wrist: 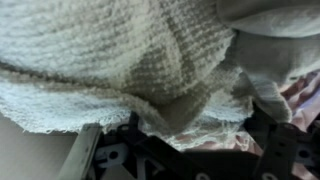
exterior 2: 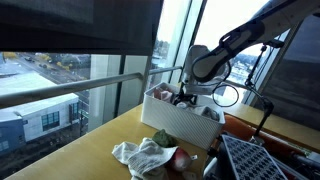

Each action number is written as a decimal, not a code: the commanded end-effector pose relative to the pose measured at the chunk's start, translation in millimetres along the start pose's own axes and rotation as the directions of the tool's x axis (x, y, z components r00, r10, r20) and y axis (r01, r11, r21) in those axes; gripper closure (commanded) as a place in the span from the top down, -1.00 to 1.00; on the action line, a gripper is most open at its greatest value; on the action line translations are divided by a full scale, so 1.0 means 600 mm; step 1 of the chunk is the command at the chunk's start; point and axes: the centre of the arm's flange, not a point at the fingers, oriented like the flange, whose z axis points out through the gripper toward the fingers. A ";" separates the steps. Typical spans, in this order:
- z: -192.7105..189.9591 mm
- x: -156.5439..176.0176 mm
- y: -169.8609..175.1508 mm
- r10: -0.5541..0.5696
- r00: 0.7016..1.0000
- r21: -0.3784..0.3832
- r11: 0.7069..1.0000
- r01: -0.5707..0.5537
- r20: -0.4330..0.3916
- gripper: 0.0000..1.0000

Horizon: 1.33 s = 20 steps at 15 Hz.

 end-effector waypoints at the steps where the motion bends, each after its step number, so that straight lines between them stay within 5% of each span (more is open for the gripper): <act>1: 0.028 0.025 -0.009 0.033 0.998 0.009 0.999 -0.034 0.061 1.00; 2: 0.031 0.026 -0.010 0.039 0.995 0.022 0.999 -0.041 0.087 1.00; 3: 0.033 0.028 -0.010 0.047 0.993 0.028 0.998 -0.051 0.108 0.50; 13: -0.050 0.069 0.024 0.130 0.971 0.098 0.984 -0.151 0.199 -0.91; 20: -0.285 0.092 0.056 0.150 0.981 0.226 0.958 -0.174 0.120 -0.92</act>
